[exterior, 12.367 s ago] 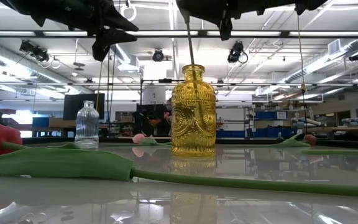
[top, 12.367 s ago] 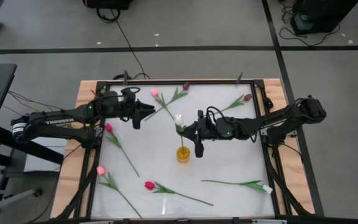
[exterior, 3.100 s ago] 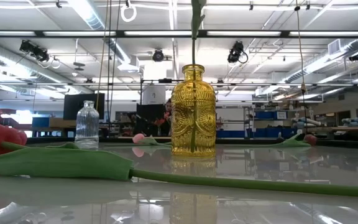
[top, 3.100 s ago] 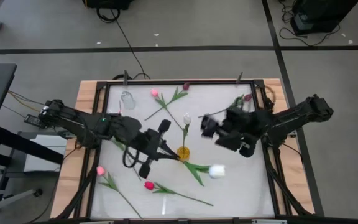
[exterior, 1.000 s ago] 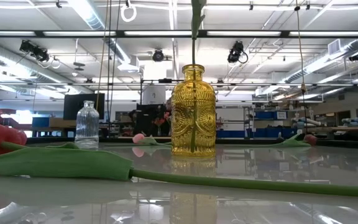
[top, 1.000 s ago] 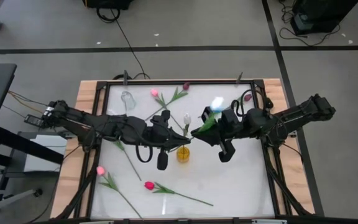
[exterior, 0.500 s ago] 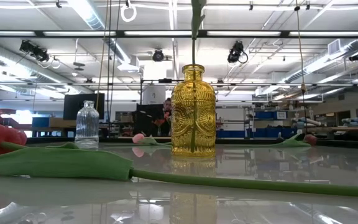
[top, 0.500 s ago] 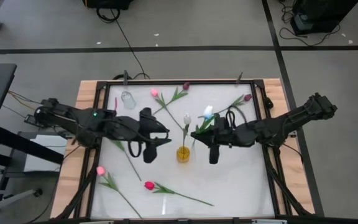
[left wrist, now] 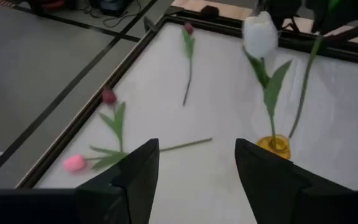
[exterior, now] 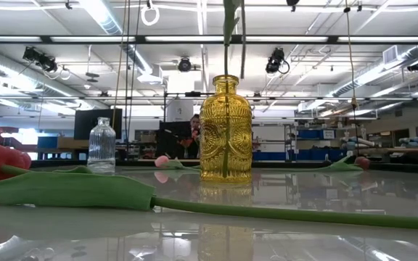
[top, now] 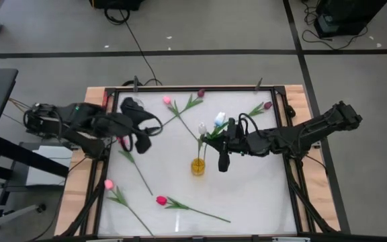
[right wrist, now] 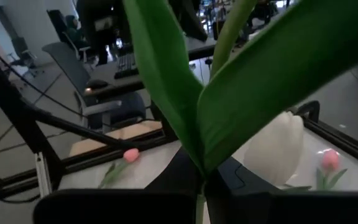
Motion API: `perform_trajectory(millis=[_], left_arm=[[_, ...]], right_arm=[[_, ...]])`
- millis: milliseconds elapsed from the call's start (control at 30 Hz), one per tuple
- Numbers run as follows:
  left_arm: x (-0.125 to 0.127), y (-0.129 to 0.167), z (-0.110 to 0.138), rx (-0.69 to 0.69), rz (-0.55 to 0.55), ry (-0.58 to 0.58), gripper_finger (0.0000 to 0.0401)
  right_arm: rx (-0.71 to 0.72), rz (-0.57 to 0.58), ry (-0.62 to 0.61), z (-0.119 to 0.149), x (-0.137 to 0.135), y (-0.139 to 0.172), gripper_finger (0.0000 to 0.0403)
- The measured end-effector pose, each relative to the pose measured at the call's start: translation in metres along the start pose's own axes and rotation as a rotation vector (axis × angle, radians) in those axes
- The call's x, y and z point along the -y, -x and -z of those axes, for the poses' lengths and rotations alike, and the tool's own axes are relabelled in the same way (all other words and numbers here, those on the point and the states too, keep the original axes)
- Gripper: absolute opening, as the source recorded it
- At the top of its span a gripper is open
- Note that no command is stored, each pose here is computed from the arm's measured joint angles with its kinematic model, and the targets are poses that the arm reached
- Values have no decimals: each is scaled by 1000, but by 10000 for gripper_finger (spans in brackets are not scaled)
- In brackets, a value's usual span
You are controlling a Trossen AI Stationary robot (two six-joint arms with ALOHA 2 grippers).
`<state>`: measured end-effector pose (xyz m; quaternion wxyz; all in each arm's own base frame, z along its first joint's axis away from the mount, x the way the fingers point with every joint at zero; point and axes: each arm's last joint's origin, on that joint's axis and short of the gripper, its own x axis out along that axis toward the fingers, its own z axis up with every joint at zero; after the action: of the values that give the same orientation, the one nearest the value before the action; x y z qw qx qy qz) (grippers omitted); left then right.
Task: Sort flowers into vase by color
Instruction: Put the white tulip into the yellow flower vase
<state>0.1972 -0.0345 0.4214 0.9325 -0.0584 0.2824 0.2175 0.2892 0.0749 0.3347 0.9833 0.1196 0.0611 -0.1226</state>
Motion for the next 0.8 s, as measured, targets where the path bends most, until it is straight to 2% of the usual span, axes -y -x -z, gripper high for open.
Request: perform_trajectory(millis=[267,500,600,800], left_arm=[[-26,29,8,2,-12,30,217],[-36,38,15,-24,-30,33,217],[-37,39,16,-29,-34,39,217],[-39,39,19,-51,-67,31,217]], right_arm=[[28,-17,7,-6,6,-5,17],[65,-40,19,-10,6,-5,18],[46,-30,37,-4,6,-12,18],[-53,-45,71,23,2,-35,19]])
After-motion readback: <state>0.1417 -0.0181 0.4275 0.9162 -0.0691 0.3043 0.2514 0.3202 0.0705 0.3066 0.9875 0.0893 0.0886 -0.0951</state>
